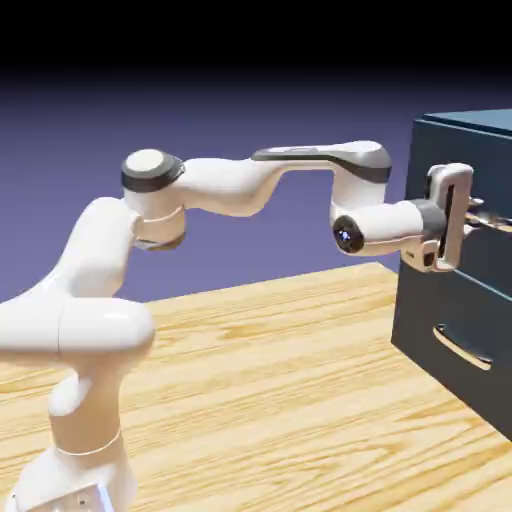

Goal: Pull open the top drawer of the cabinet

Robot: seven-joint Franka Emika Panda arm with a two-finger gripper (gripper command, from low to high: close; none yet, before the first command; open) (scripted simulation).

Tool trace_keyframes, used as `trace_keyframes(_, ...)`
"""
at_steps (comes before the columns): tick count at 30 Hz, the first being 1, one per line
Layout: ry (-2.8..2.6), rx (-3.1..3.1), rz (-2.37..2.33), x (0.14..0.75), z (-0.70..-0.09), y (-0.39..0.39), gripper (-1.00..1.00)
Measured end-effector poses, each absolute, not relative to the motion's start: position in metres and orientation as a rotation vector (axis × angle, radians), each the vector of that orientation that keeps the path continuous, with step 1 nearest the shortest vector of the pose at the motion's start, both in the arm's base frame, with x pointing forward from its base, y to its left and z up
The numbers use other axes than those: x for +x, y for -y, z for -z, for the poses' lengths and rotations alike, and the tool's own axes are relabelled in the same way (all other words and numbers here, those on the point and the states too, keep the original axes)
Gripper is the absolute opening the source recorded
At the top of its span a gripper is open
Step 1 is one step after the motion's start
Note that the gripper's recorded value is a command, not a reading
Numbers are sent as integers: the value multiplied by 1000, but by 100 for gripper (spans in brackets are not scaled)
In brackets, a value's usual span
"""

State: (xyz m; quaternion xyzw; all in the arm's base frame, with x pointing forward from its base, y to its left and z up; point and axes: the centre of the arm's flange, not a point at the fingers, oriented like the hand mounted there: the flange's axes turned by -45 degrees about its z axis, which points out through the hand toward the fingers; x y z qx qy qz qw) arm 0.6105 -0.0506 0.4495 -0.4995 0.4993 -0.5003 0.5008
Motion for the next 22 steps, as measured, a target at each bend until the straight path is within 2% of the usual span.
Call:
trace_keyframes(18,-1207,-1207,1210,416,-450,51,-100)
trace_keyframes(19,-1207,-1207,1210,412,-450,51,100)
trace_keyframes(22,-1209,-1211,1210,400,-450,50,100)
